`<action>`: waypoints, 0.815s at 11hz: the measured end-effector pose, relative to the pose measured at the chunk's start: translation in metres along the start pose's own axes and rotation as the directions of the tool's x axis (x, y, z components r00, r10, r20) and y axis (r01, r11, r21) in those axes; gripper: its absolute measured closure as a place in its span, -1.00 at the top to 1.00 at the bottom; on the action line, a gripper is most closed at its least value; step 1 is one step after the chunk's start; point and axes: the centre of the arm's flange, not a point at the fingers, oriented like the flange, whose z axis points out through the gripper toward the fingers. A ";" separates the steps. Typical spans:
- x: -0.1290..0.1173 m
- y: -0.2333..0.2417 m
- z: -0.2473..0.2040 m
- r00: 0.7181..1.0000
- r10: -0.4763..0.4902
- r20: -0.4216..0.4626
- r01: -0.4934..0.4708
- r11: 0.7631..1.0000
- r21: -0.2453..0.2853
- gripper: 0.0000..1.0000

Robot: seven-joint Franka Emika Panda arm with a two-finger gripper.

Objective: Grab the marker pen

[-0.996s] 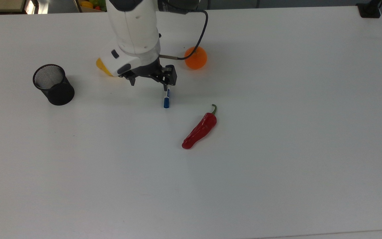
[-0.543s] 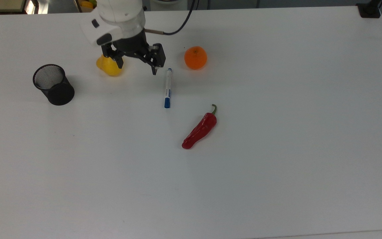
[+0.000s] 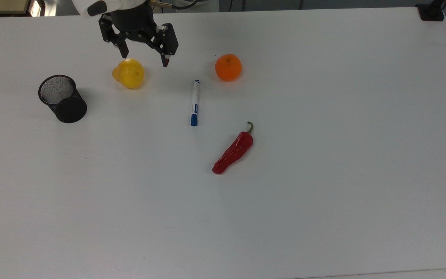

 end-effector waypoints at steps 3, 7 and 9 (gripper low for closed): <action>-0.002 0.011 -0.012 1.000 0.018 -0.017 -0.018 1.000 0.004 1.00; -0.008 0.023 -0.022 0.999 0.033 -0.011 -0.033 0.999 0.005 1.00; -0.008 0.023 -0.022 0.999 0.033 -0.010 -0.033 0.999 0.005 1.00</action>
